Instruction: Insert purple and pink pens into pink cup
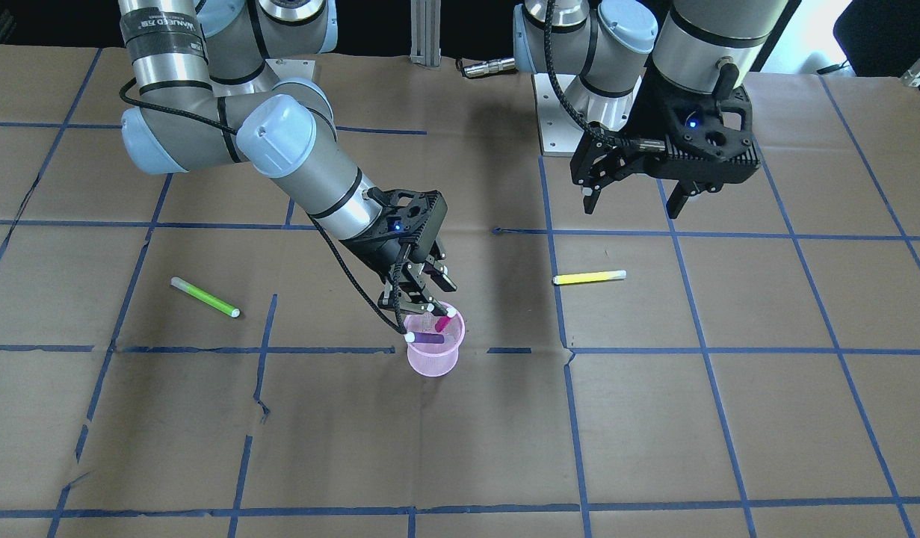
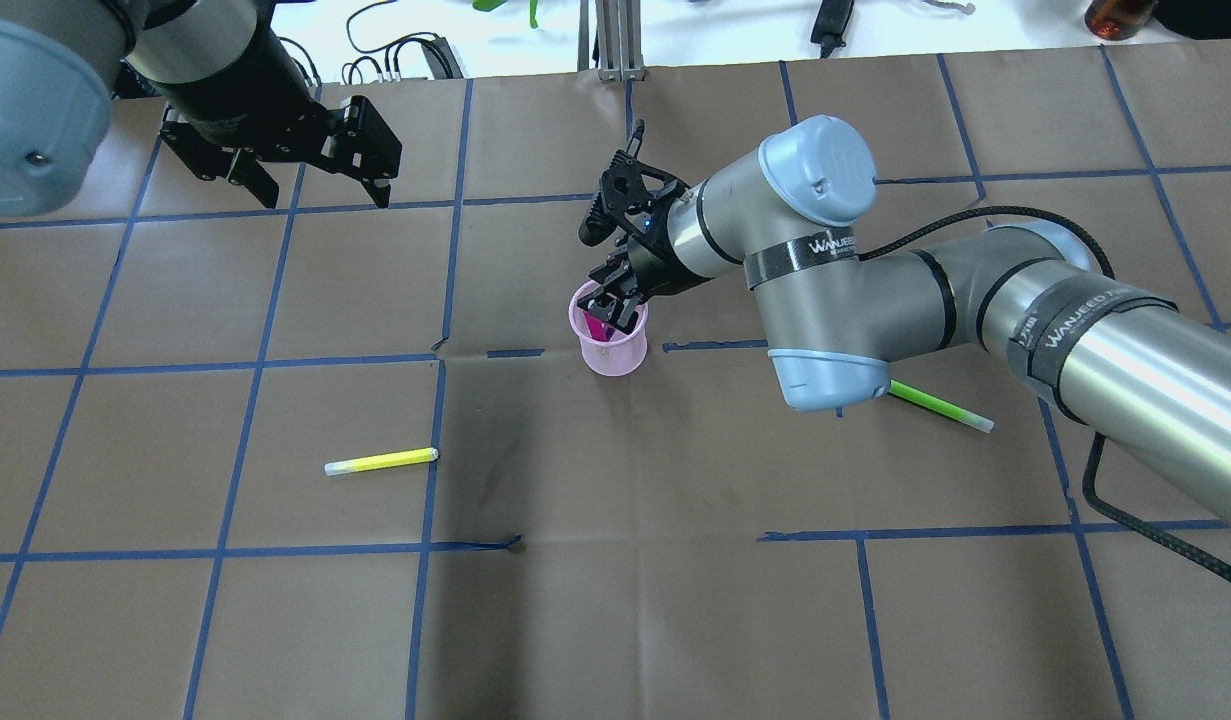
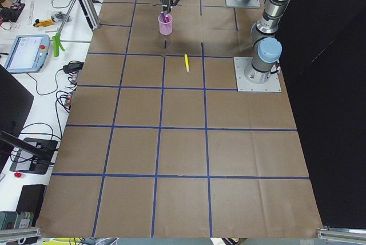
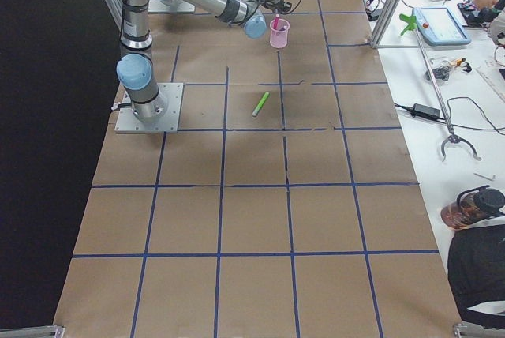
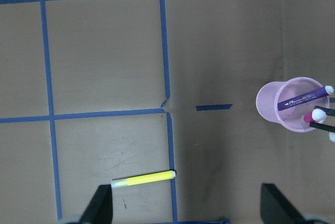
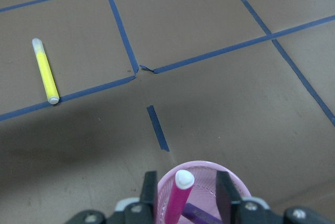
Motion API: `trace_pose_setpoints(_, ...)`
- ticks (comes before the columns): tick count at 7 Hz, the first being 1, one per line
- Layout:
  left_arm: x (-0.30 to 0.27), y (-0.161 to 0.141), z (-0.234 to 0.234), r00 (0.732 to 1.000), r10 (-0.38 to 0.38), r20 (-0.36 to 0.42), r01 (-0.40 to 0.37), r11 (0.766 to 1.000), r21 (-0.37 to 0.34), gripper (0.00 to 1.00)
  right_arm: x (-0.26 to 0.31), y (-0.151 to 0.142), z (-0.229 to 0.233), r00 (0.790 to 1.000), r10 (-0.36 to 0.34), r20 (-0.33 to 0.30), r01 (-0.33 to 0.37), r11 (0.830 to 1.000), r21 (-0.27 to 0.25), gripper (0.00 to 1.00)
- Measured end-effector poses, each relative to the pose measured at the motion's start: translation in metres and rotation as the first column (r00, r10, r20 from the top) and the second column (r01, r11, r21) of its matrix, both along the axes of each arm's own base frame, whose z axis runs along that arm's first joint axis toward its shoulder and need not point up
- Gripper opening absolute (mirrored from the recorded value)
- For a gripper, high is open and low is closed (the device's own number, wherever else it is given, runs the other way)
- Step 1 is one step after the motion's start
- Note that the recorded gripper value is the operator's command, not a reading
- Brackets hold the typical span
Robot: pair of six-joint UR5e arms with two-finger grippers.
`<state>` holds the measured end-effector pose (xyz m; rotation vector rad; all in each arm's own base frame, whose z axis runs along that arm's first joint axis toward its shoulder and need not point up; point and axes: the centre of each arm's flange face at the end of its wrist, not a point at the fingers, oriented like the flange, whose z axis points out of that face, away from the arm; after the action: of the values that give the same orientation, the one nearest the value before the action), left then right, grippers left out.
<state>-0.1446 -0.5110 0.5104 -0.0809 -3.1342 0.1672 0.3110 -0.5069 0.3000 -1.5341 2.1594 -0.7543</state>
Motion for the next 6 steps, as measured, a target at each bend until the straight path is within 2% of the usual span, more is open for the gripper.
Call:
trace_pose_setpoints(2,0.0,0.0,0.001,1.0,0.002,0.001,-0.002,1.0,-0.002,0.98,0.005,-0.007,0.027,0.996,-0.029,0.082,0.029,1.0,-0.004,1.0)
trace_pose_setpoints(3,0.0,0.001,0.001,1.0,0.002,0.0,-0.002,1.0,-0.003,0.98,0.004,-0.018,0.047,0.991,-0.085,0.105,0.084,0.996,0.009,1.0)
trace_pose_setpoints(4,0.0,0.001,0.001,1.0,0.003,0.0,-0.003,1.0,-0.003,0.98,-0.001,-0.026,0.064,0.98,-0.177,0.086,0.173,0.983,0.057,1.0)
trace_pose_setpoints(5,0.001,0.001,0.001,1.0,0.003,0.0,-0.003,1.0,-0.003,0.98,-0.01,-0.028,0.078,0.962,-0.274,0.011,0.271,0.955,0.12,1.0)
trace_pose_setpoints(6,0.001,0.001,0.001,1.0,0.003,0.0,-0.003,1.0,-0.003,0.98,-0.022,-0.025,0.091,0.931,-0.35,-0.108,0.364,0.913,0.184,1.0)
